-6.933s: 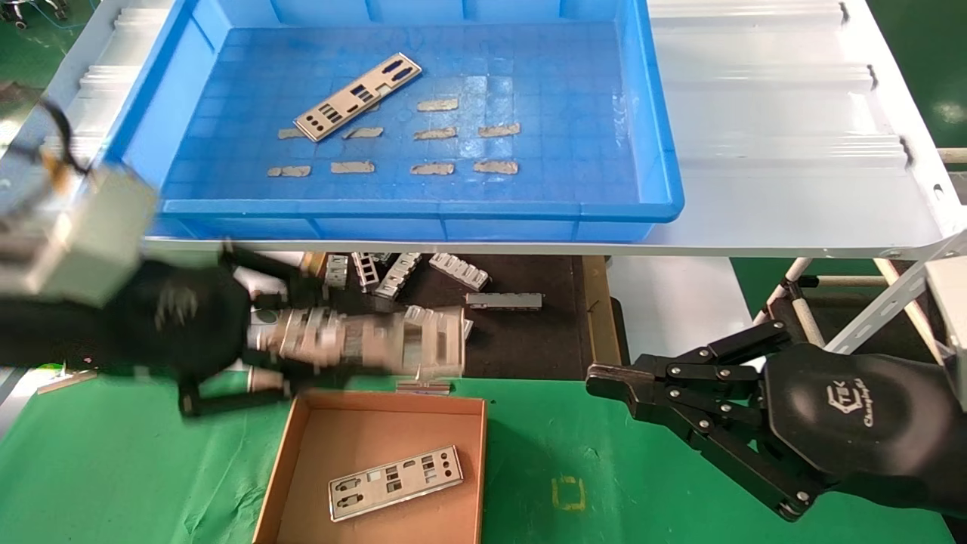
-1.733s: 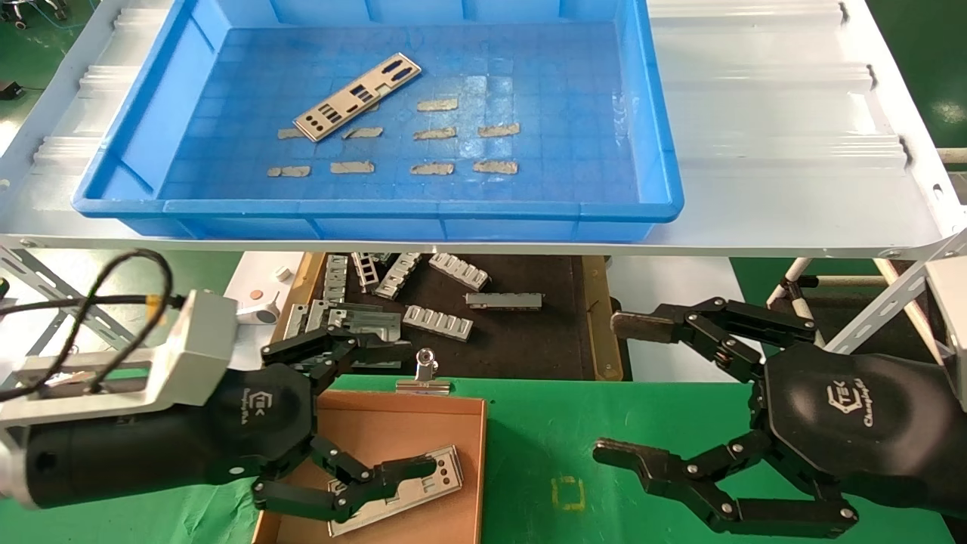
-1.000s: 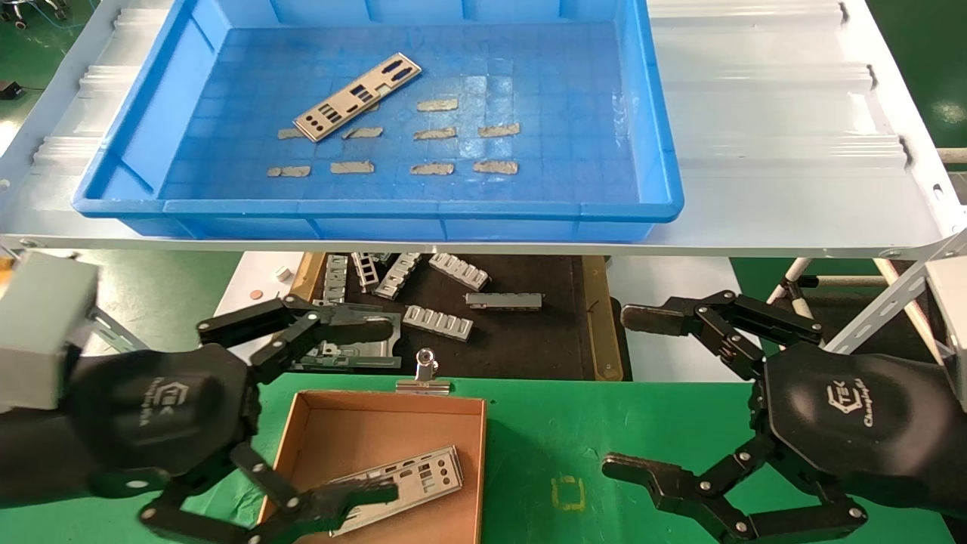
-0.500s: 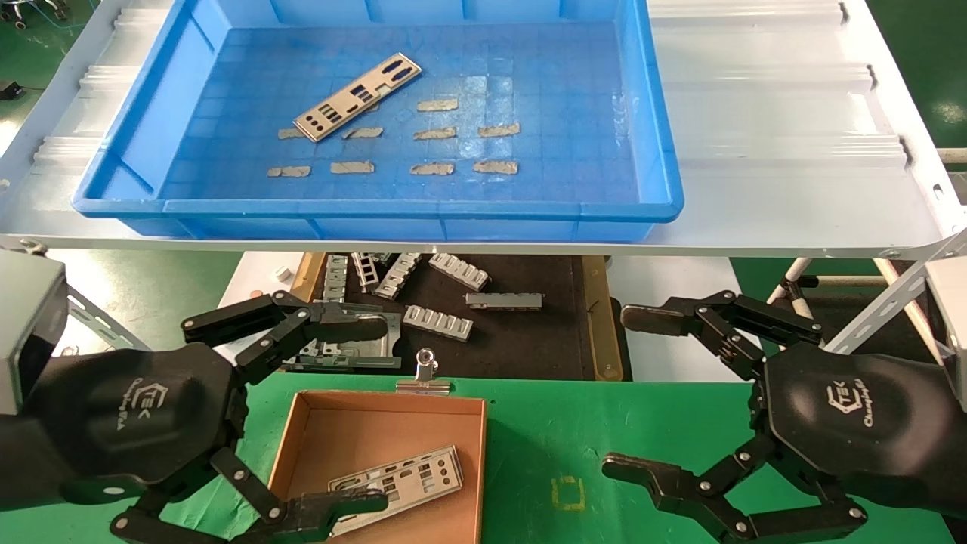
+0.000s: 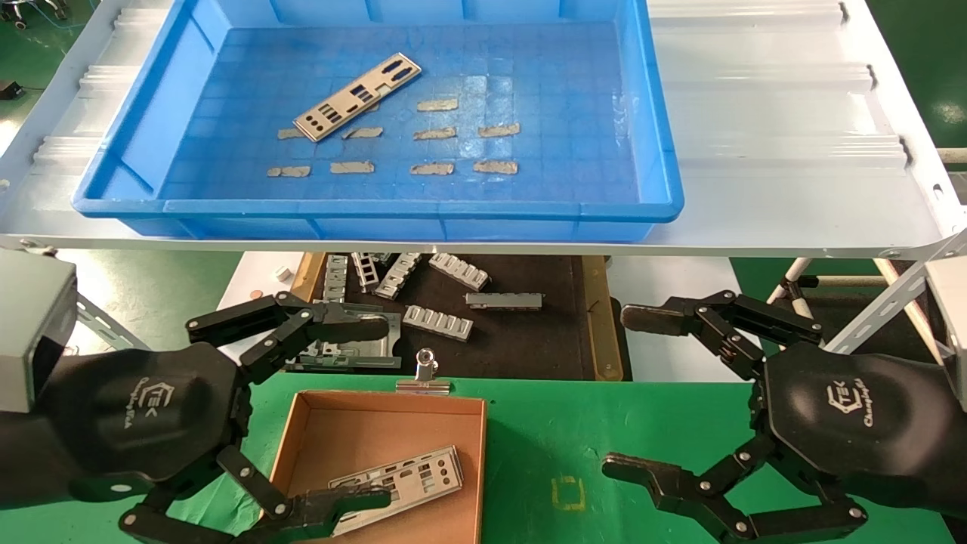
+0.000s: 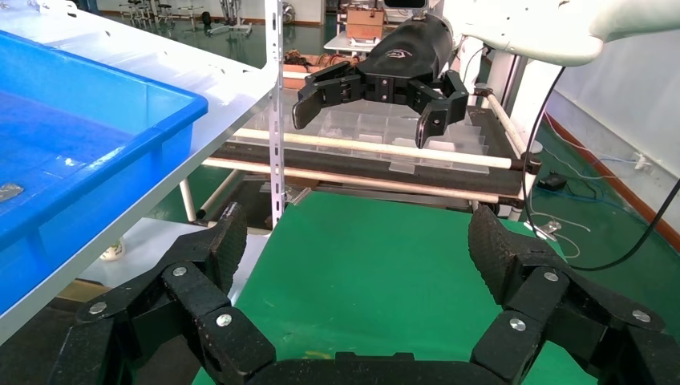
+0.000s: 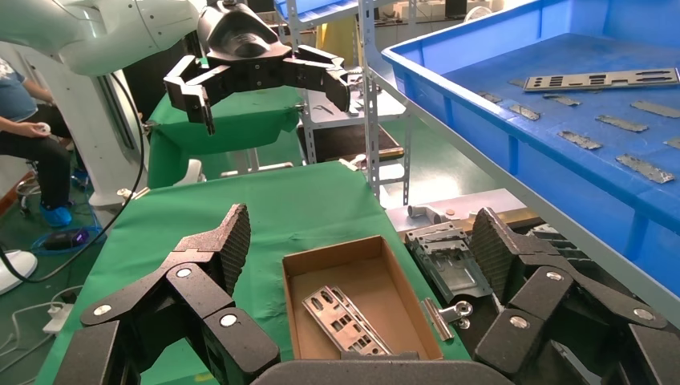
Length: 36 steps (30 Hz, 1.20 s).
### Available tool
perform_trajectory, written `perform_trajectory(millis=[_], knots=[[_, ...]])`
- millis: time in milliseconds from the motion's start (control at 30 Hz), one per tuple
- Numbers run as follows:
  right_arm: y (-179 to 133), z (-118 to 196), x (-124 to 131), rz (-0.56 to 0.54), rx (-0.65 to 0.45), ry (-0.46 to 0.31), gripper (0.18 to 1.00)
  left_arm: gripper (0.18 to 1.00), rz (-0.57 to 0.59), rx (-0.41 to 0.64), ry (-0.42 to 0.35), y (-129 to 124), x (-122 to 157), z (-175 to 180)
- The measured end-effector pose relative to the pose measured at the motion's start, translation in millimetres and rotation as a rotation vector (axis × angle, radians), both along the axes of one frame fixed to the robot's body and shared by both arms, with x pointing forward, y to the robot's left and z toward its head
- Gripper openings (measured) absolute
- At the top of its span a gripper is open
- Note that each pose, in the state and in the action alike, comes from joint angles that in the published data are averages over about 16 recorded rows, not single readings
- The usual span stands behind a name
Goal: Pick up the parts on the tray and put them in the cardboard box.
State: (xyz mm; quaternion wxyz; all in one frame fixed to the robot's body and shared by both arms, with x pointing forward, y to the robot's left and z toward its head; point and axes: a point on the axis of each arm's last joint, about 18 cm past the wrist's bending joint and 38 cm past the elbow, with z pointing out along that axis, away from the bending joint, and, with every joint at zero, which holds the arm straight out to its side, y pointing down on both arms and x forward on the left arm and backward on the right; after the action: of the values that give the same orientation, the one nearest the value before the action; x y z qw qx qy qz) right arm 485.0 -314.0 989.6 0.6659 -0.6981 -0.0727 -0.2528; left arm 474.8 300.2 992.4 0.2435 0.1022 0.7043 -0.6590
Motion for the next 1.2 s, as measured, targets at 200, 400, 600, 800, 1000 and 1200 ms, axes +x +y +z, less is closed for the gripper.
perform_trajectory(millis=[200, 400, 600, 800, 1000, 1200], knots=[[0.0, 0.0, 0.0, 0.000, 0.000, 0.000, 1.001, 1.001, 0.001, 0.000, 0.001, -0.1, 0.4, -0.3], [0.0, 0.0, 0.0, 0.000, 0.000, 0.000, 1.001, 1.001, 0.002, 0.001, 0.001, -0.2, 0.7, -0.4], [0.0, 0.0, 0.0, 0.000, 0.000, 0.000, 1.001, 1.001, 0.003, 0.001, 0.001, -0.2, 0.8, -0.6], [0.0, 0.0, 0.0, 0.000, 0.000, 0.000, 1.001, 1.001, 0.003, 0.001, 0.001, -0.2, 1.0, -0.6], [0.0, 0.0, 0.0, 0.000, 0.000, 0.000, 1.001, 1.001, 0.004, 0.001, 0.002, -0.3, 1.0, -0.7], [0.0, 0.0, 0.0, 0.000, 0.000, 0.000, 1.001, 1.001, 0.004, 0.001, 0.002, -0.3, 1.1, -0.7]])
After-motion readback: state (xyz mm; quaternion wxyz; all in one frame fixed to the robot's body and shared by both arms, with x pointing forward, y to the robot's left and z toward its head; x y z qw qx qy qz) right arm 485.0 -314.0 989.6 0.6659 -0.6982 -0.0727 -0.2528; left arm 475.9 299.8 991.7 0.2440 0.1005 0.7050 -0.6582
